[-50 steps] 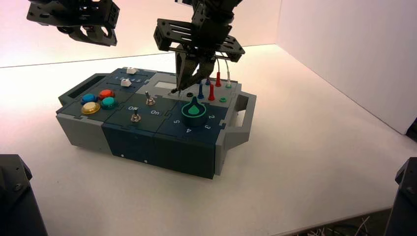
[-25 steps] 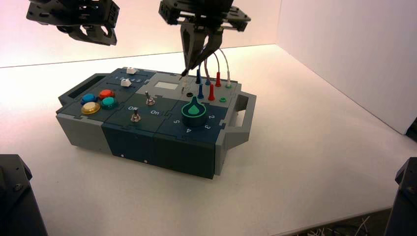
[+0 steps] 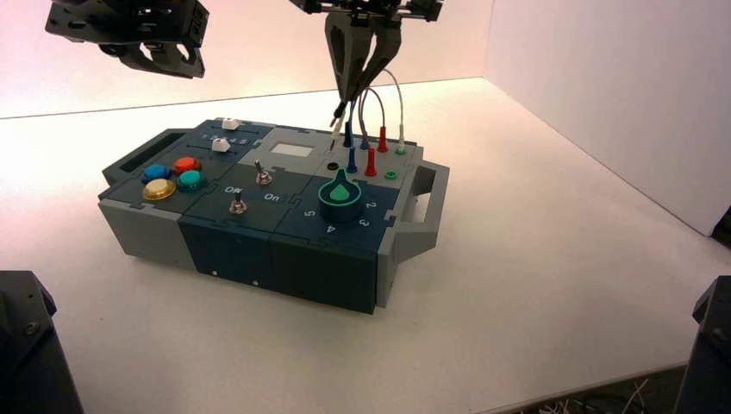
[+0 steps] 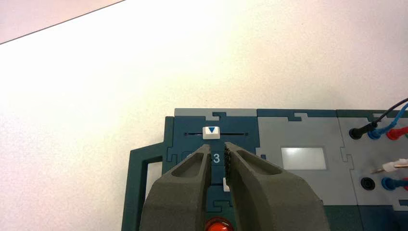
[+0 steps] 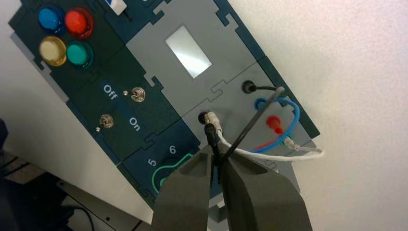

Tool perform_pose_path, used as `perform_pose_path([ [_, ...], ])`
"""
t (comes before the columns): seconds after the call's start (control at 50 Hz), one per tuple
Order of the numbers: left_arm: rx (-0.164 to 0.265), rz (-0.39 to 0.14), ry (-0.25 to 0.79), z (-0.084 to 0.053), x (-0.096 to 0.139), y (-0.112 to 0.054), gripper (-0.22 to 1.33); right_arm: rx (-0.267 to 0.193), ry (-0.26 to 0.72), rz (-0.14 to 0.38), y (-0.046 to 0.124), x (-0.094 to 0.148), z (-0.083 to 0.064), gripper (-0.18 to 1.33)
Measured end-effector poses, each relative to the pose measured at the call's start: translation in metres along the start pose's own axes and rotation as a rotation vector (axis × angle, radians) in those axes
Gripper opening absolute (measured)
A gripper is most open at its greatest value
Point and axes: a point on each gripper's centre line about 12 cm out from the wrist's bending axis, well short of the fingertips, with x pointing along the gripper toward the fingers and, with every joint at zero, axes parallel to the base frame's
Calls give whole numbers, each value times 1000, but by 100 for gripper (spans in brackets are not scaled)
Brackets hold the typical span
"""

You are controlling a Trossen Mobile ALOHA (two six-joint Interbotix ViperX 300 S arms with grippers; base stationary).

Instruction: Insert the black wire.

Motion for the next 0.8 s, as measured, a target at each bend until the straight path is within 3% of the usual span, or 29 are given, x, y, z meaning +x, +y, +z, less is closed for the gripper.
perform_pose_path([
  [0.1,2,0,0,0,0,0,34,-4,39,-7,-1,9,0,-7],
  [0.22,0,0,0,0,0,0,34,-45,113,-9,1,23,4,-7],
  [0.46,3,0,0,0,0,0,35,-102,183,-9,5,23,19,-7],
  [0.8,0,0,0,0,0,0,35,-138,235,-11,6,22,29,-7],
])
